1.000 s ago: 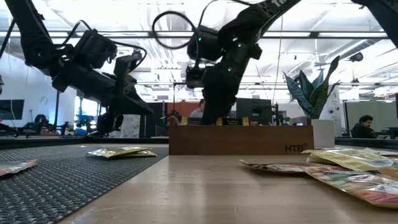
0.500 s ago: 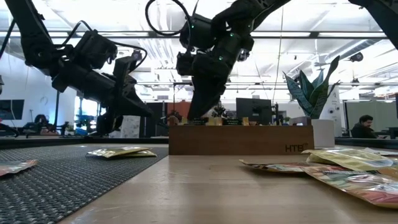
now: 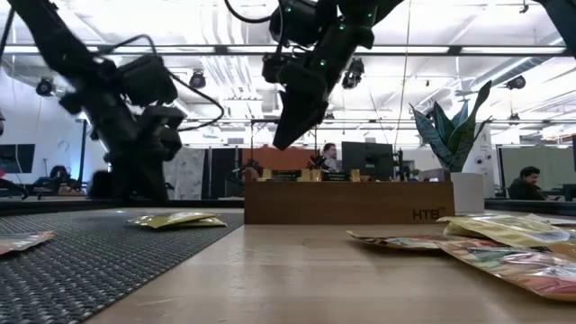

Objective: Pick & Place Tea
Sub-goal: Put the yellow tea bag into the middle section of the wooden organizer

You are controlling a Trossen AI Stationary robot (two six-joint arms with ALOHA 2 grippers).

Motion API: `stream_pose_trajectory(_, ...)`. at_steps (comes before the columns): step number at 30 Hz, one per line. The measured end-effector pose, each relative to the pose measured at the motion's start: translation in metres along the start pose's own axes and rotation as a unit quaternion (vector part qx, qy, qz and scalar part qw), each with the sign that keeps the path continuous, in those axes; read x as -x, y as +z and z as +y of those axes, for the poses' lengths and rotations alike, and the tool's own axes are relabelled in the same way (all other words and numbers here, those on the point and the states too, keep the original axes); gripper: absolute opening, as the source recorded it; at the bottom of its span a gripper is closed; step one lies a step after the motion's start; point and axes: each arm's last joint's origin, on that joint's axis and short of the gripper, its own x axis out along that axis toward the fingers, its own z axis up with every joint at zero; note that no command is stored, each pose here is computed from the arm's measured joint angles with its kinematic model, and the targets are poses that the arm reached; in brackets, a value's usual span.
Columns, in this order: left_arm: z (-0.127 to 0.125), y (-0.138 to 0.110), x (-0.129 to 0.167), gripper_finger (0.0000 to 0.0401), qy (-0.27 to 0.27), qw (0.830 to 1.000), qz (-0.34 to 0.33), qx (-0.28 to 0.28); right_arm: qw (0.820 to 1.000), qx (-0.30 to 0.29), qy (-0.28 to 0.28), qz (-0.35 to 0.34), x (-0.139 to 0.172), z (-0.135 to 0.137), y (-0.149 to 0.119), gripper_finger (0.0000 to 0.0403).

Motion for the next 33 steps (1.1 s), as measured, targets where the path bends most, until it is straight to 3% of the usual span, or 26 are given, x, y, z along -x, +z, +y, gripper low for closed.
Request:
stream_pose_trajectory(7, -0.023, 0.000, 0.024, 0.0002, 0.103, 0.994, -0.028, -0.009, 1.000, -0.025, 0.000, 0.016, -0.002, 0.001, -0.005, 0.0195)
stream_pose_trajectory(10, -0.022, 0.000, 0.022, 0.0021, 0.107, 0.993, -0.038, 0.038, 1.000, -0.013, 0.000, 0.019, -0.003, 0.001, -0.006, 0.0198)
stream_pose_trajectory(14, -0.015, -0.002, 0.011, 0.0077, 0.120, 0.984, -0.034, 0.123, 1.000, 0.008, 0.000, 0.024, -0.003, 0.000, -0.008, 0.0199)
stream_pose_trajectory(19, -0.019, 0.005, -0.002, 0.0128, 0.091, 0.984, -0.046, 0.143, 0.999, 0.013, 0.001, 0.033, -0.003, 0.000, -0.010, 0.0199)
stream_pose_trajectory(22, -0.022, 0.009, -0.007, 0.0134, 0.074, 0.986, -0.056, 0.140, 0.999, 0.017, 0.005, 0.040, -0.004, 0.000, -0.012, 0.0199)
stream_pose_trajectory(33, -0.020, 0.007, -0.010, 0.0135, 0.089, 0.984, -0.045, 0.151, 0.998, 0.015, 0.012, 0.053, -0.009, 0.001, -0.019, 0.0199)
